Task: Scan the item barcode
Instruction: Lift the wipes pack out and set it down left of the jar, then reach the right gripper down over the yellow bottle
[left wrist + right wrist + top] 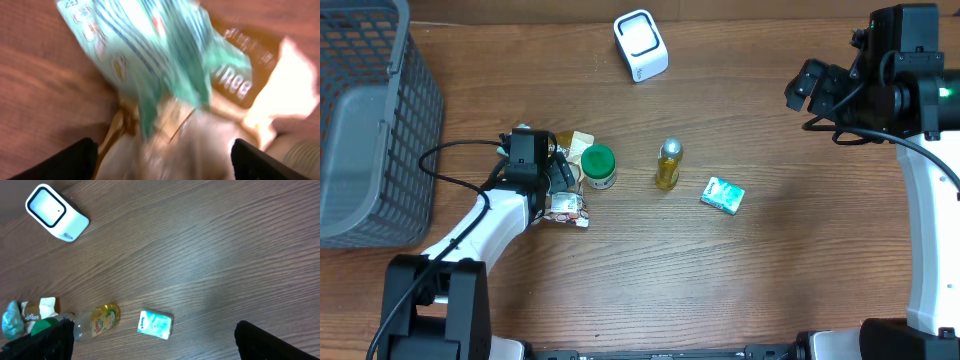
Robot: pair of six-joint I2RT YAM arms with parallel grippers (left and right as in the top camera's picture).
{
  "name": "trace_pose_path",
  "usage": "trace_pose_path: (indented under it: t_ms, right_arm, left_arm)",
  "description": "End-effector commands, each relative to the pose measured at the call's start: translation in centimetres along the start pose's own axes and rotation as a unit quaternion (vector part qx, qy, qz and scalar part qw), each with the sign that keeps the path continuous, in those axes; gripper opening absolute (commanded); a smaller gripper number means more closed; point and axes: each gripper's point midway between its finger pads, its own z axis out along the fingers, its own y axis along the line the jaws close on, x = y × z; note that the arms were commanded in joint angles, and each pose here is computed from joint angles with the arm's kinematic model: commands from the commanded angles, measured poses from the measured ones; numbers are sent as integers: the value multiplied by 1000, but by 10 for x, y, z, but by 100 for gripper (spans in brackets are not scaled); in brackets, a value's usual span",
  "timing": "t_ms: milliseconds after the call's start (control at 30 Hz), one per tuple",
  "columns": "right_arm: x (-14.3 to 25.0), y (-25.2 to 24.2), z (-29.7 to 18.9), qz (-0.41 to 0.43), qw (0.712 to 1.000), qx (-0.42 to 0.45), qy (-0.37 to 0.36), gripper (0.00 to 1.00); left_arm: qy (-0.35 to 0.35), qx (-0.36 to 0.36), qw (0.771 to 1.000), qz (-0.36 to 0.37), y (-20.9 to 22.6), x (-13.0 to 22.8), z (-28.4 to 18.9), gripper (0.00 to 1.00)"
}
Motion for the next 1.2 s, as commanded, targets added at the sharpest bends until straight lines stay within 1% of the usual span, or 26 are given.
trace_pose_path:
  t_ms: [0,100,200,333,467,533,1000,1167]
  right_arm:
    - [-2,0,-3,4,1000,-3,-7,100]
    - [-2,0,-3,4,1000,-2,-6,100]
    - [-2,0,-3,4,1000,-3,-6,100]
    - [-2,0,-3,4,1000,-3,-7,100]
    - [-3,1,-3,4,1000,-4,-9,100]
    - [-5,2,-3,4,1000,-6,-13,100]
    - [-7,3,-3,3,1000,-8,-16,100]
    - [2,16,-3,-6,999,-46,7,100]
  left_arm:
    - [-34,18,999,20,-13,-34,-31,86]
    - [-43,33,996,70,-27,-65,-66,88]
    - [-44,40,991,124,-38,-93,-104,94]
    - [-52,38,984,164,-41,-124,-159,100]
    - [-71,31,978,192,-37,-143,-192,100]
    - [-72,16,979,189,-30,-146,-196,100]
    - [-66,14,980,190,-30,-145,-192,100]
    - [-66,14,980,190,-30,-145,-192,100]
